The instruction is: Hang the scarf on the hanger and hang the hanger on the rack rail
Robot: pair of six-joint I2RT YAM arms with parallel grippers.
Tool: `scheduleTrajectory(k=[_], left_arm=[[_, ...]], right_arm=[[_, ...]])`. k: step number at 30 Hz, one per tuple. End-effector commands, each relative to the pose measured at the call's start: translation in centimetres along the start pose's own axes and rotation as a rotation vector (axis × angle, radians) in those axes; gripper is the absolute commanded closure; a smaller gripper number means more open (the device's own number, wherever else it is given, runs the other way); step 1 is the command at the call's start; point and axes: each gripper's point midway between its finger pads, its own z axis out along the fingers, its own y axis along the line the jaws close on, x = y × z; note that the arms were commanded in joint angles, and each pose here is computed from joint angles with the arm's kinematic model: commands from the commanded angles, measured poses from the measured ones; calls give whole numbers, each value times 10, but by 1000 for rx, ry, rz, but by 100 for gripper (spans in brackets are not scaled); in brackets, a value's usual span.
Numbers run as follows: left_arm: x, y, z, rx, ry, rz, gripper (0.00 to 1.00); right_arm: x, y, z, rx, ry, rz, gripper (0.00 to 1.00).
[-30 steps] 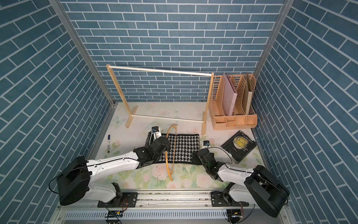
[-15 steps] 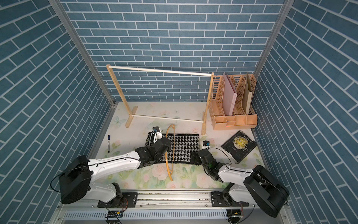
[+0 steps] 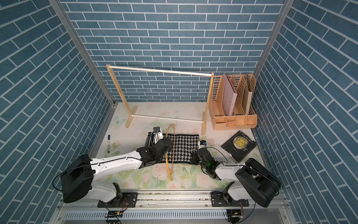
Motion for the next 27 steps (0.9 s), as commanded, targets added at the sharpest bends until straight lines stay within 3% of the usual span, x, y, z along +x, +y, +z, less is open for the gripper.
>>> scheduleTrajectory(k=[1,6,10,19,27], left_arm=[[23,22,7,-73,39,90,100],[26,23,8,-66,42,93,100],[22,19,6,-53,33,96,100],[-1,2,-2,-15,0,85,100],[-4,-6,0,1,-2,88,100]], right_arm=[[-23,36,-6,-107,-43,-116,100],[-58,83,-13,-251,-146,-249,100],[-61,120,-9,-437,-178,-312,100],[-11,189,34,-794,-88,-402,100],[10,218,57,-918,-15,-401,100]])
